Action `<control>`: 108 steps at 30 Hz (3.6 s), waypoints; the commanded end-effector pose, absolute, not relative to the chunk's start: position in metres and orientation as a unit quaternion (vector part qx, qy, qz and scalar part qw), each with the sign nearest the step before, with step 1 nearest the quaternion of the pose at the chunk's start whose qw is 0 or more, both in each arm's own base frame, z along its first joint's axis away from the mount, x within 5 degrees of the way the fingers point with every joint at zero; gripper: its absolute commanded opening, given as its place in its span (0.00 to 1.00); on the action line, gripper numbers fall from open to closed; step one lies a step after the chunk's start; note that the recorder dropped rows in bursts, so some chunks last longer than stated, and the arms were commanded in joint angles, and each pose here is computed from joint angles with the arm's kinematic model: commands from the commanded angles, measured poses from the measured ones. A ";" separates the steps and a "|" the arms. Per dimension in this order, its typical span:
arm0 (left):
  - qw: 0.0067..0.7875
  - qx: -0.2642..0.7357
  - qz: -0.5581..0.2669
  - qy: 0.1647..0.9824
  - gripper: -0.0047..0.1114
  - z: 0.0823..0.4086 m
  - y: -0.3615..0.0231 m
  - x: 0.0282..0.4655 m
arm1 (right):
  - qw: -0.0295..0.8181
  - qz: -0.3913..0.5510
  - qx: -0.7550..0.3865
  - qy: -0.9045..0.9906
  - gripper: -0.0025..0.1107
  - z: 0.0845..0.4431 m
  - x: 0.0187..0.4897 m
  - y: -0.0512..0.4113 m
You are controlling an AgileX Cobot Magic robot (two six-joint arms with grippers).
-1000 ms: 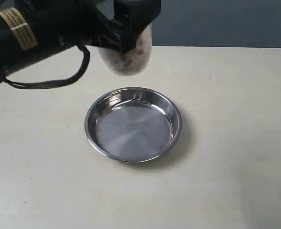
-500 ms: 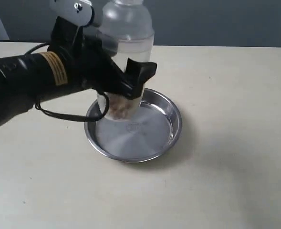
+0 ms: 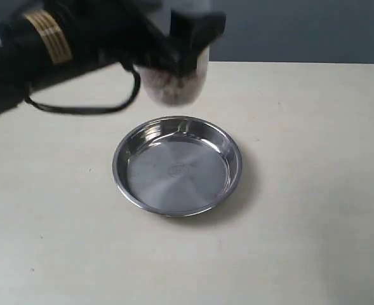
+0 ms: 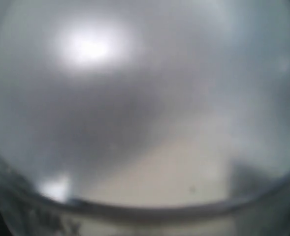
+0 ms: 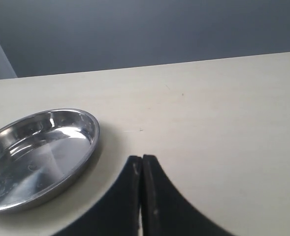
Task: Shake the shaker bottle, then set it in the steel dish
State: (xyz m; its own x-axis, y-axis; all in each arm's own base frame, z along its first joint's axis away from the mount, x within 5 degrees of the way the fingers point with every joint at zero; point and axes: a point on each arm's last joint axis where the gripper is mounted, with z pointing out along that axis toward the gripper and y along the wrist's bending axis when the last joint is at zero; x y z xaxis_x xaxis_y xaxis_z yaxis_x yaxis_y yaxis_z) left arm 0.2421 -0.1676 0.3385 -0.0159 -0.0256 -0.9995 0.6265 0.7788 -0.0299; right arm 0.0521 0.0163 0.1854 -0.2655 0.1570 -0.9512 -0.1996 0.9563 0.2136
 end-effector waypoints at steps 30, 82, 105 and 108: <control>0.629 0.109 -0.258 0.726 0.04 0.191 -0.179 0.310 | 0.611 0.146 -0.015 0.778 0.02 0.186 0.052 0.016; 0.677 0.178 -0.313 0.642 0.04 0.298 -0.181 0.268 | 0.611 0.146 -0.015 0.778 0.02 0.186 0.052 0.016; 0.603 0.190 -0.303 0.713 0.04 0.253 -0.192 0.274 | 0.611 0.148 -0.014 0.778 0.02 0.186 0.052 0.016; 0.650 0.190 -0.325 0.660 0.04 0.282 -0.192 0.269 | 0.611 0.148 -0.014 0.778 0.02 0.186 0.052 0.016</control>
